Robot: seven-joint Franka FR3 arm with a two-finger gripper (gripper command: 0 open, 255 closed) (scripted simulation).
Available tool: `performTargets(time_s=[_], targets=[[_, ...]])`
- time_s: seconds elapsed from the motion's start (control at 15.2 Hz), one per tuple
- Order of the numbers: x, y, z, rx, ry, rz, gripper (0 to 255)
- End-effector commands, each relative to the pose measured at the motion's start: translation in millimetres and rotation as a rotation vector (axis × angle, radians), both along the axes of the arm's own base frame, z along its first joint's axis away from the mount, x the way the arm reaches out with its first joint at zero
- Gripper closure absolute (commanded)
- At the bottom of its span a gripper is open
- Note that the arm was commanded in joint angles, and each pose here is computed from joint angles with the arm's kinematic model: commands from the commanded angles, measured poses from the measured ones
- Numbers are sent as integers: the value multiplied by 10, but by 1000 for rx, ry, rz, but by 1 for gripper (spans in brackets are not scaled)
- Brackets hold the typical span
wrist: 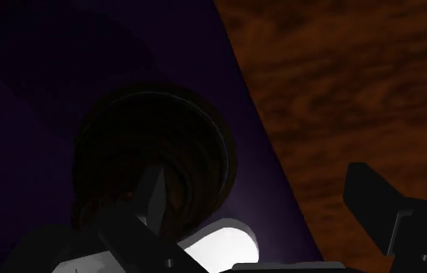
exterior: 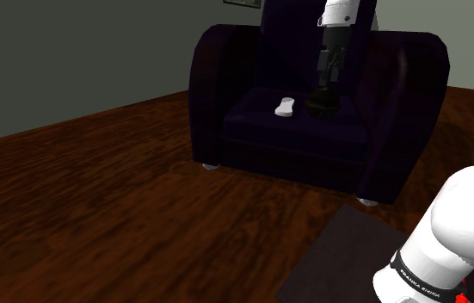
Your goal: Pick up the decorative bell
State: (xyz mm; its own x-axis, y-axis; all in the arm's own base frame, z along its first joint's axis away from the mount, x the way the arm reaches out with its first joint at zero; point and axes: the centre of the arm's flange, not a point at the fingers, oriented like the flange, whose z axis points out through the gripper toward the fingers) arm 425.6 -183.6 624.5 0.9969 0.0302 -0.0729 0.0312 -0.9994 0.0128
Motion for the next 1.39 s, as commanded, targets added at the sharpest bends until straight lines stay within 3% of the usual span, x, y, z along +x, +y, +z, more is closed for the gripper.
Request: performTargets(time_s=[0.0, 0.33, 0.92, 0.99, 1.32], targets=[[132, -243, 76, 2, -6, -4, 0], [368, -691, 247, 9, -20, -14, 0], [368, -691, -153, 9, -20, -14, 0], [369, -694, -159, 9, -20, -14, 255], [371, -698, -158, 9, -20, -14, 255]])
